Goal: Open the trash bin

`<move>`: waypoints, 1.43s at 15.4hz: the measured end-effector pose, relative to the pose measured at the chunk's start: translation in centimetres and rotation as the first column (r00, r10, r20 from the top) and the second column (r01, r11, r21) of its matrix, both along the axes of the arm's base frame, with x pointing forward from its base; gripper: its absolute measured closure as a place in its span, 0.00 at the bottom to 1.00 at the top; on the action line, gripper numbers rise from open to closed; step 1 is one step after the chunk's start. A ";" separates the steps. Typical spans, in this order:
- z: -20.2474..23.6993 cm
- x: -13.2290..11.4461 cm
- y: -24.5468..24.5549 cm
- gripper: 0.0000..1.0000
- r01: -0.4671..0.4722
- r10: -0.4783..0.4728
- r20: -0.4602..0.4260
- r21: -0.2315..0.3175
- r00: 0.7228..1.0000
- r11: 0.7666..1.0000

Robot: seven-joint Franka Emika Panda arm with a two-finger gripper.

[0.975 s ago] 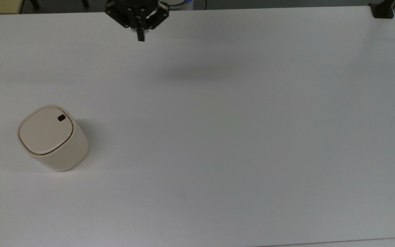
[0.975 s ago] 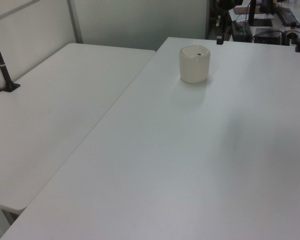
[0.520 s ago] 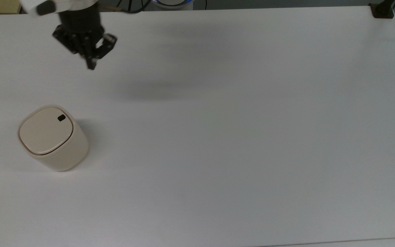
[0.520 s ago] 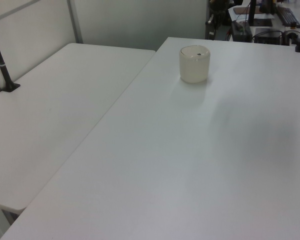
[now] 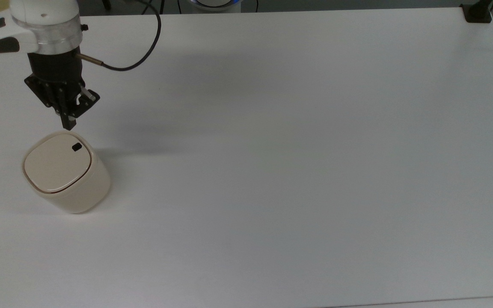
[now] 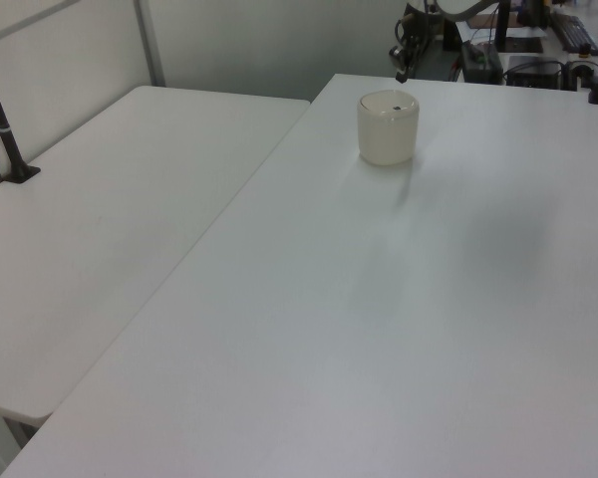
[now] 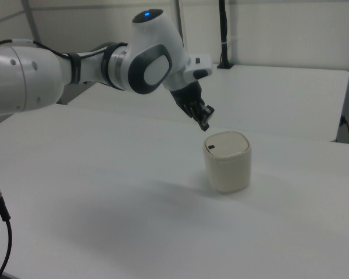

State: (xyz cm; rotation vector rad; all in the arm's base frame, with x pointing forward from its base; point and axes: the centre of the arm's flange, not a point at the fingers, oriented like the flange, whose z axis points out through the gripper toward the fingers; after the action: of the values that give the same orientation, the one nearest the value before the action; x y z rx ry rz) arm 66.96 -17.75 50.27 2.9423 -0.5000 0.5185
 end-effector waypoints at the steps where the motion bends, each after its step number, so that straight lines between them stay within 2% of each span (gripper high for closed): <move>1: -0.6 0.2 -0.5 0.99 0.012 -0.012 0.002 0.001 1.000 1.000; 11: -6.3 1.2 -2.5 0.99 0.072 -0.071 -0.035 0.015 0.997 0.997; 18: -5.7 1.3 -2.4 0.99 0.075 -0.075 -0.023 0.018 0.997 0.997; 22: -1.9 0.7 0.1 0.99 0.051 -0.049 -0.062 0.042 0.997 0.998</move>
State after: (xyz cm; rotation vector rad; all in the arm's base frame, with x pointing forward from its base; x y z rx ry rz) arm 67.66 -17.65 48.38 2.9675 -0.5833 0.4156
